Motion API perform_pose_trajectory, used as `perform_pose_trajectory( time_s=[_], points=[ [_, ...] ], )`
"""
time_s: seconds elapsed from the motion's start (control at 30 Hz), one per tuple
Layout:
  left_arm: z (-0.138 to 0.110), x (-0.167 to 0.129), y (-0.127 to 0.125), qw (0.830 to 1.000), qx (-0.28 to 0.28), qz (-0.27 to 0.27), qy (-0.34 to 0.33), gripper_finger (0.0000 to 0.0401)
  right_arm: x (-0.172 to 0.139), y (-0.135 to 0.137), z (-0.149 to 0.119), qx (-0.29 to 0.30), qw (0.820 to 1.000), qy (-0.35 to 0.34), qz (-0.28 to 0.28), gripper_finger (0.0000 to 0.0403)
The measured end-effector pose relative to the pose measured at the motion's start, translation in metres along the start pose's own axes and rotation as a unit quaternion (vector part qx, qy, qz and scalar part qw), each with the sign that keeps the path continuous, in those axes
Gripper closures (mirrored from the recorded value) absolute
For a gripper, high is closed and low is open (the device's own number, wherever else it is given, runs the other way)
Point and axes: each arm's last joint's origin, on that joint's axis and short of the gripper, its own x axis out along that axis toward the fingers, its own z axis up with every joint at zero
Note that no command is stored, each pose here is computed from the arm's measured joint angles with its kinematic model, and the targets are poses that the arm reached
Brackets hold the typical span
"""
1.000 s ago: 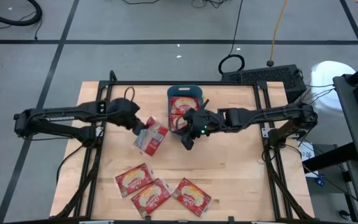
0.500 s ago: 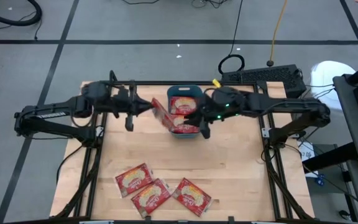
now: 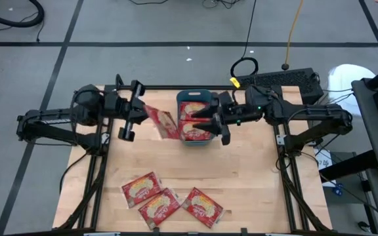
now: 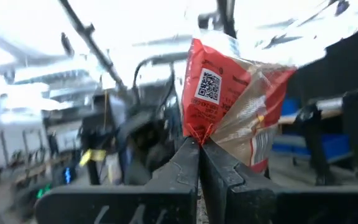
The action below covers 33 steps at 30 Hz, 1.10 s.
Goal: Sort popcorn bags into baskets
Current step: Put the red popcorn bag into the blue bin
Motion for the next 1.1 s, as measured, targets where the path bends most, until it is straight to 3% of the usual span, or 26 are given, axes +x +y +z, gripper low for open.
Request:
perform_pose_trajectory(
  time_s=[0.27, 0.4, 0.5, 0.63, 0.73, 0.9, 1.1],
  points=[
    [-0.015, 0.024, -0.013, 0.999, -0.005, -0.034, -0.031, 0.0396, 0.002, 0.009, -0.004, -0.03, 0.999, 0.004, 0.009, 0.0219],
    [-0.024, 0.035, -0.016, 0.999, -0.013, -0.018, -0.044, 0.0398, 0.004, 0.019, -0.007, -0.04, 0.999, 0.006, 0.015, 0.0206],
    [-0.03, 0.04, -0.016, 0.999, -0.008, 0.026, -0.043, 0.0397, 0.005, 0.031, -0.012, -0.074, 0.997, 0.012, 0.028, 0.0193],
    [-0.04, 0.045, -0.012, 0.994, 0.0, 0.105, -0.02, 0.0396, -0.001, 0.051, -0.014, -0.15, 0.987, -0.015, -0.053, 0.0175],
    [-0.047, 0.047, -0.009, 0.988, 0.004, 0.152, -0.002, 0.0398, -0.009, 0.061, -0.012, -0.211, 0.965, -0.037, -0.152, 0.0166],
    [-0.057, 0.051, -0.006, 0.978, 0.001, 0.207, 0.016, 0.0397, -0.019, 0.064, -0.007, -0.275, 0.938, -0.033, -0.211, 0.0161],
    [-0.064, 0.056, -0.006, 0.977, -0.002, 0.212, 0.003, 0.0395, -0.02, 0.055, -0.007, -0.31, 0.913, -0.008, -0.264, 0.0167]
  ],
)
